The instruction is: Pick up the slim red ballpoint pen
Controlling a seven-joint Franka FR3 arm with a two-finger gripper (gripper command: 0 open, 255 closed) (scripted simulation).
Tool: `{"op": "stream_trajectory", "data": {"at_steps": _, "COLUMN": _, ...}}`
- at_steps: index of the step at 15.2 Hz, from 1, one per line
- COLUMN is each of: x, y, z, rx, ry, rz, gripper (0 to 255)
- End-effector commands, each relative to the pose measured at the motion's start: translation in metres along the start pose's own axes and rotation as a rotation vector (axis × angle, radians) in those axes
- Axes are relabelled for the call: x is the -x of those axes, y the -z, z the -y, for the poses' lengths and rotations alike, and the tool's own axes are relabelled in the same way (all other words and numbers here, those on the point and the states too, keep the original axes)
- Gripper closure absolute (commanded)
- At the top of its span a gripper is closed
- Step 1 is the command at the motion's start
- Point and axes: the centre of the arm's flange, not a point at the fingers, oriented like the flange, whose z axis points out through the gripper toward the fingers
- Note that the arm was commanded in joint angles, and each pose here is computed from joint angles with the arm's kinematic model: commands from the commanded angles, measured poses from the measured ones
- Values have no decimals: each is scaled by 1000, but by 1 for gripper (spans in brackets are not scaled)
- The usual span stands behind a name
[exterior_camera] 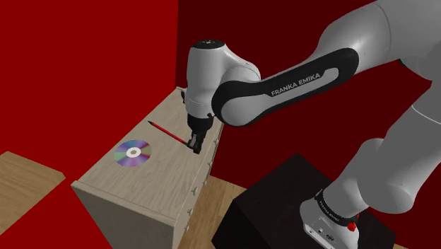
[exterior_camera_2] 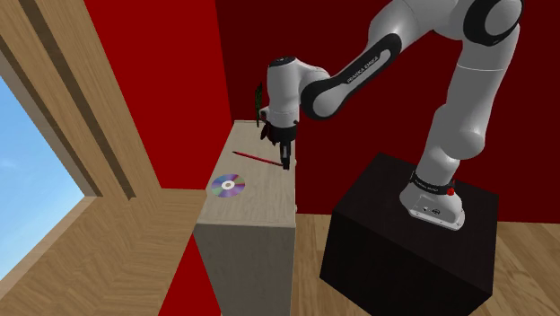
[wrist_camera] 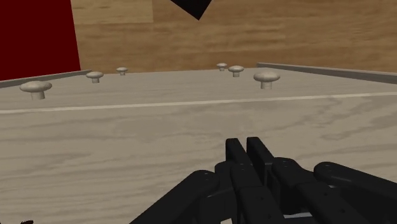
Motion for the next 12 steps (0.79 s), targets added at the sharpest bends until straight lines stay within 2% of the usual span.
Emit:
{"op": "stream_trajectory", "data": {"at_steps": 1, "x": 0, "y": 11, "z": 0, "rx": 0, "ry": 0, "rz": 0, "gripper": 255}}
{"op": "stream_trajectory", "data": {"at_steps": 10, "x": 2, "y": 59, "z": -1, "rx": 0, "ry": 0, "rz": 0, "gripper": 255}}
{"op": "stream_trajectory", "data": {"at_steps": 12, "x": 2, "y": 59, "z": -1, "rx": 0, "ry": 0, "rz": 0, "gripper": 255}}
